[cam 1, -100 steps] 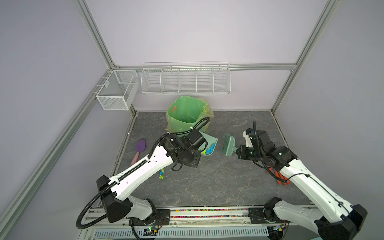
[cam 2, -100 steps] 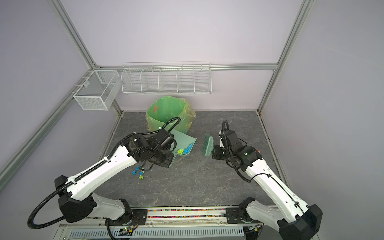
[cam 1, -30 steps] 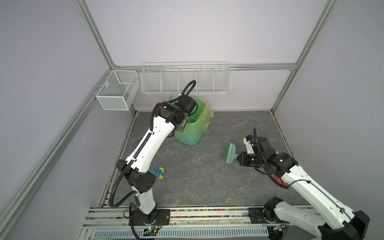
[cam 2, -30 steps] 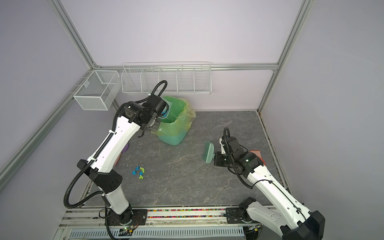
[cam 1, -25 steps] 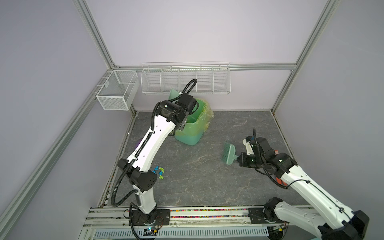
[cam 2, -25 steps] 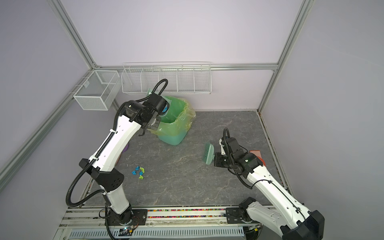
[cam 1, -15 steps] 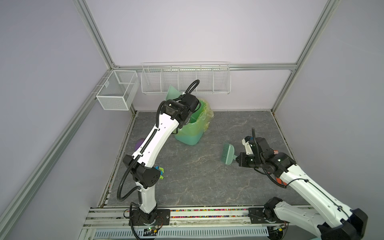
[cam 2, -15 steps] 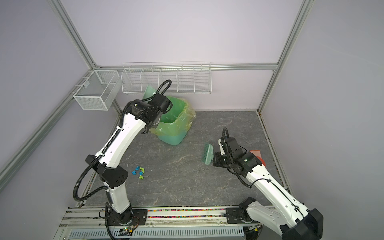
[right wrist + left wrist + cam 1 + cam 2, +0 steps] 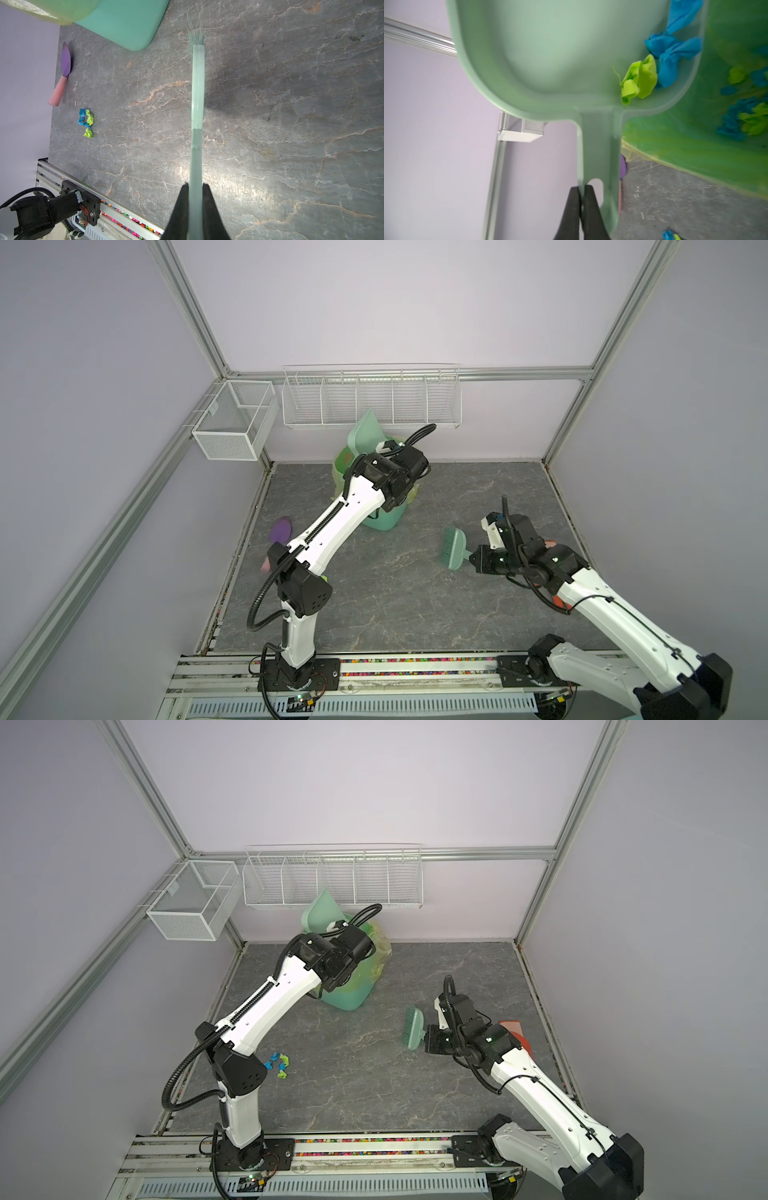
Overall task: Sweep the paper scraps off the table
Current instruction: 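Tilt the dustpan over the bin with the left gripper, then lower it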
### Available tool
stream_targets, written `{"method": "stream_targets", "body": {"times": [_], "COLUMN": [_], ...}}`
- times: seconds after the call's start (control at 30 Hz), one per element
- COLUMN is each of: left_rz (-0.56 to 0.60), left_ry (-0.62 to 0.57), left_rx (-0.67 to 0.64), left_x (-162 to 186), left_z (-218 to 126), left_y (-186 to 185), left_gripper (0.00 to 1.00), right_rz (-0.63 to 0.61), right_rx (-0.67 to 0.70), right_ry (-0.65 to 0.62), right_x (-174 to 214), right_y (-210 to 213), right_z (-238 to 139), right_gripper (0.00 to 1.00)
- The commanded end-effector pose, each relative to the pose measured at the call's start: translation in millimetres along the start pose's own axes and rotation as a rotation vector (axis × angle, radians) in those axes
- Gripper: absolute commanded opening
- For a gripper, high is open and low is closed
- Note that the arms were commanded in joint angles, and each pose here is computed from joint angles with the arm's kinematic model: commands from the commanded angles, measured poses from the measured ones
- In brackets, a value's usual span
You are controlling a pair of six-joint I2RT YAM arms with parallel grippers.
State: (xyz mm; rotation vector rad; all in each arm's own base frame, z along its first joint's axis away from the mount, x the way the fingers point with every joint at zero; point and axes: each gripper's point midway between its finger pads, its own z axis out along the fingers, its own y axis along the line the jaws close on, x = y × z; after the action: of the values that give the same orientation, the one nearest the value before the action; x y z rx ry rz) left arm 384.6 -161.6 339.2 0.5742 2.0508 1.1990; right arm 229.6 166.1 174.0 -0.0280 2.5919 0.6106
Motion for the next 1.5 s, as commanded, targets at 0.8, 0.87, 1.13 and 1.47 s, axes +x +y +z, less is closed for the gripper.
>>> {"method": "stream_targets", "body": {"times": [0.8, 0.87, 1.13, 1.47], "left_rz": [0.192, 0.172, 0.074, -0.081], "left_ry": [0.008, 0.003, -0.007, 0.009], "left_rx": [-0.295, -0.256, -0.11, 0.195], "left_x": [-1, 0, 8, 10], "left_z": [6, 6, 2, -9], "left_y": [2, 1, 1, -12], "left_gripper": [0.0, 0.0, 0.0, 0.0], "right_rz": [0.0, 0.001, 0.009, 0.006], "right_rx": [-0.01, -0.013, -0.031, -0.036], "right_ry": [-0.009, -0.011, 0.002, -0.01], "right_x": [1, -1, -2, -5], "right_y": [-1, 0, 5, 8], "right_z": [-1, 0, 3, -1], "right_gripper": [0.07, 0.07, 0.07, 0.07]}}
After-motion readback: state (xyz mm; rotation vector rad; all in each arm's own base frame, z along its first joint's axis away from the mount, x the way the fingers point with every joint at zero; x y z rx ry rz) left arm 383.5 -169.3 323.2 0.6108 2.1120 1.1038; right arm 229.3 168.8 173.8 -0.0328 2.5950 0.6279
